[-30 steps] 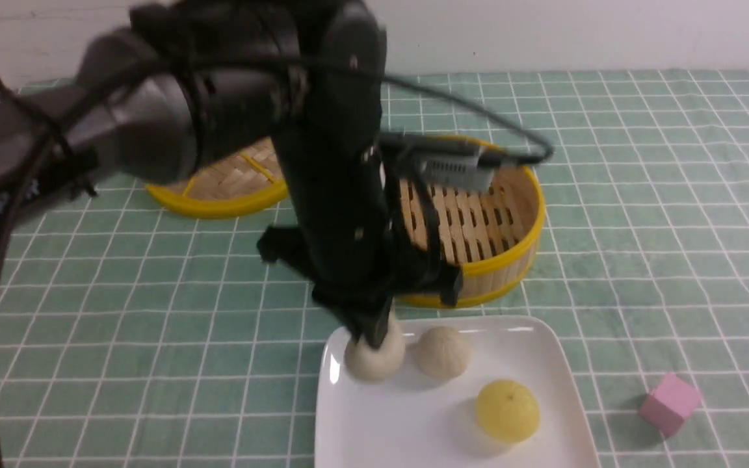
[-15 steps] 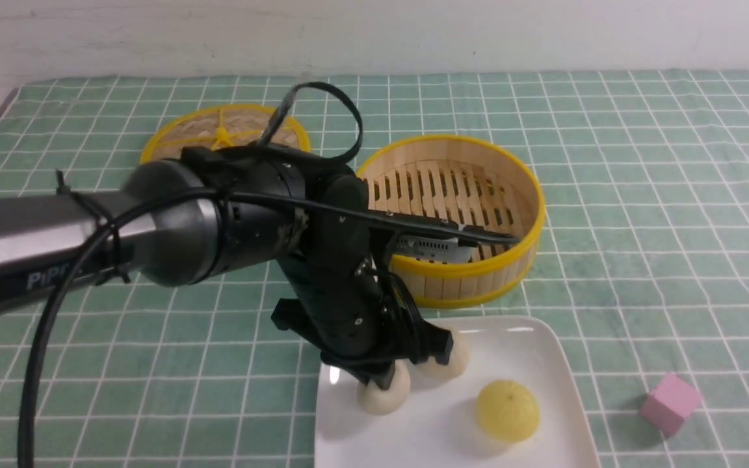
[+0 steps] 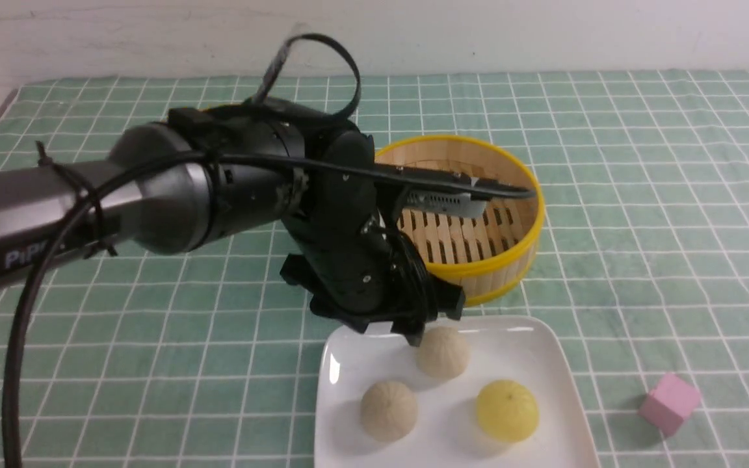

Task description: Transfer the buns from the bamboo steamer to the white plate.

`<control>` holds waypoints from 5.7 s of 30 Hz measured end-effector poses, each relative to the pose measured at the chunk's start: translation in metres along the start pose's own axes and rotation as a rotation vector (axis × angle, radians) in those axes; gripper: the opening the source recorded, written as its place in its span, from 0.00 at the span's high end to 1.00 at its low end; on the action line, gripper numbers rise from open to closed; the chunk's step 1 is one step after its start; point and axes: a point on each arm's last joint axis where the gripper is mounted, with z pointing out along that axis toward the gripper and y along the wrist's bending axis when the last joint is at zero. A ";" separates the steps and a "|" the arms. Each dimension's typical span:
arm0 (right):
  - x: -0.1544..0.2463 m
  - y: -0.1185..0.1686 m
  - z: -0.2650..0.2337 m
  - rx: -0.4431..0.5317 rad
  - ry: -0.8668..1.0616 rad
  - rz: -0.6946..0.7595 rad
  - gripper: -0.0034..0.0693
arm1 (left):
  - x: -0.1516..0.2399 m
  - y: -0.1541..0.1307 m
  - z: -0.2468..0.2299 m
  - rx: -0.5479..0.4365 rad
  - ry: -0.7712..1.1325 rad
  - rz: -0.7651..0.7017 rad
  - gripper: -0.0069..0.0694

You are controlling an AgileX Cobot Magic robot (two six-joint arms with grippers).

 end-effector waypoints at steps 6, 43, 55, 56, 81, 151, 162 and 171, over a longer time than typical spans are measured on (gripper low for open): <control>0.016 -0.001 -0.011 -0.031 -0.225 0.044 0.97 | -0.001 0.000 -0.003 -0.003 -0.001 0.004 0.33; 0.023 0.005 0.033 -0.081 -0.588 0.038 0.96 | -0.003 0.005 -0.003 -0.061 -0.019 0.058 0.91; 0.077 -0.008 0.087 0.168 -0.432 0.151 0.95 | -0.003 0.005 -0.005 -0.059 -0.027 0.059 0.91; 0.083 -0.010 0.093 0.202 -0.407 0.170 0.95 | -0.003 0.005 -0.007 -0.057 -0.033 0.059 0.91; 0.100 -0.023 0.104 0.435 -0.377 0.296 0.91 | 0.093 0.041 -0.232 -0.179 -0.401 0.112 0.90; 0.100 -0.023 0.104 0.435 -0.378 0.296 0.88 | 0.305 0.138 -0.062 -0.430 -0.957 -0.240 0.85; 0.100 -0.023 0.104 0.435 -0.378 0.296 0.86 | 0.305 0.138 -0.062 -0.408 -0.965 -0.293 0.83; 0.100 -0.023 0.104 0.435 -0.378 0.296 0.84 | 0.305 0.138 -0.062 -0.404 -0.965 -0.300 0.82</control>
